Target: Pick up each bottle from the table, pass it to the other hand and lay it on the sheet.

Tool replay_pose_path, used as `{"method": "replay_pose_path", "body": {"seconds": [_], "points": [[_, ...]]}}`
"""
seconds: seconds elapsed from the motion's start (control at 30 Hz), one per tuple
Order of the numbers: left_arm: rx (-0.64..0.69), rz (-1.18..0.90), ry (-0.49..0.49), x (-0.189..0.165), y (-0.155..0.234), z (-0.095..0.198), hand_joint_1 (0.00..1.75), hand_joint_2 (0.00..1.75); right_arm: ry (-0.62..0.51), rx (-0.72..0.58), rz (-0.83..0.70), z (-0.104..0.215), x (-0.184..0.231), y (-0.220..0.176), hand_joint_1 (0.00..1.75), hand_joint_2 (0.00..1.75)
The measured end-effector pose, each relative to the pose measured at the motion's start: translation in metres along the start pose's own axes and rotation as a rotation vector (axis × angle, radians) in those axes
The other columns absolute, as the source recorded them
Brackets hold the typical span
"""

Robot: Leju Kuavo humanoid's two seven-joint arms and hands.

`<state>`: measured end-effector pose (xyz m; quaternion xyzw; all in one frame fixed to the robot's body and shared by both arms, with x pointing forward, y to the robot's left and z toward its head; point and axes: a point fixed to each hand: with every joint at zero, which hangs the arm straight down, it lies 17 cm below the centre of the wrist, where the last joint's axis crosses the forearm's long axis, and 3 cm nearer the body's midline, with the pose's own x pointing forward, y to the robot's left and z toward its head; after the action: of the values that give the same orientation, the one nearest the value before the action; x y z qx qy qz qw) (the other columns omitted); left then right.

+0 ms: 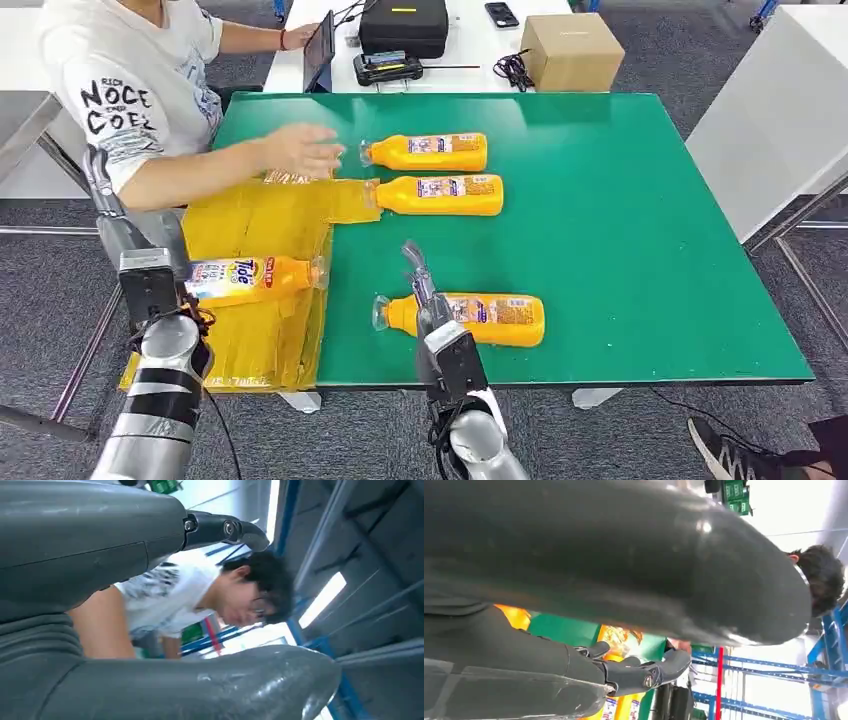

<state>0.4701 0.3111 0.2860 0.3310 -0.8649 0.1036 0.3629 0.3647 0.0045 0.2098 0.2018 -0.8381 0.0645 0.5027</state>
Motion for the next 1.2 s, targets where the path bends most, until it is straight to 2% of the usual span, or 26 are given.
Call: {"method": "replay_pose_path", "body": {"seconds": [0.03, 0.07, 0.13, 0.2, 0.3, 0.33, 0.4, 0.47, 0.67, 0.9, 1.03, 1.2], "points": [[0.018, 0.011, -0.011, 0.007, 0.004, -0.002, 0.00, 0.00, 0.001, -0.004, 0.002, 0.000, 0.000, -0.001, 0.00, 0.00], [0.035, 0.024, -0.018, 0.013, 0.008, -0.003, 0.00, 0.00, 0.004, -0.008, 0.004, 0.001, -0.001, -0.002, 0.00, 1.75], [0.071, 0.089, 0.005, 0.018, 0.013, -0.005, 0.00, 0.00, 0.009, -0.017, 0.025, 0.004, -0.004, -0.004, 0.00, 1.75], [0.060, 0.204, 0.077, 0.008, 0.008, 0.001, 0.00, 0.00, 0.022, -0.025, 0.070, 0.006, -0.007, -0.008, 0.00, 1.75], [-0.021, 0.393, 0.209, -0.005, -0.015, 0.029, 0.00, 0.00, 0.054, -0.020, 0.161, 0.013, -0.016, -0.014, 0.00, 1.75], [-0.044, 0.455, 0.272, -0.011, -0.023, 0.043, 0.00, 1.75, 0.062, -0.020, 0.199, 0.016, -0.019, -0.019, 0.00, 1.75], [-0.092, 0.554, 0.382, -0.020, -0.038, 0.070, 0.00, 1.75, 0.078, -0.039, 0.310, 0.019, -0.025, -0.035, 0.00, 1.75], [-0.131, 0.585, 0.438, -0.025, -0.047, 0.093, 0.00, 1.75, 0.085, -0.045, 0.415, 0.019, -0.027, -0.051, 0.00, 1.75], [-0.164, 0.552, 0.519, -0.043, -0.046, 0.137, 0.00, 1.75, 0.188, 0.018, 0.665, 0.015, -0.049, -0.099, 0.00, 1.75], [-0.233, 0.529, 0.557, -0.047, -0.051, 0.161, 0.00, 1.75, 0.383, 0.137, 0.815, 0.032, -0.092, -0.137, 0.00, 1.75], [-0.248, 0.514, 0.560, -0.046, -0.051, 0.168, 0.00, 1.75, 0.437, 0.201, 0.872, 0.038, -0.108, -0.151, 0.00, 1.75], [-0.250, 0.502, 0.551, -0.046, -0.051, 0.168, 0.00, 1.75, 0.515, 0.308, 0.837, 0.040, -0.129, -0.151, 0.00, 1.75]]}}
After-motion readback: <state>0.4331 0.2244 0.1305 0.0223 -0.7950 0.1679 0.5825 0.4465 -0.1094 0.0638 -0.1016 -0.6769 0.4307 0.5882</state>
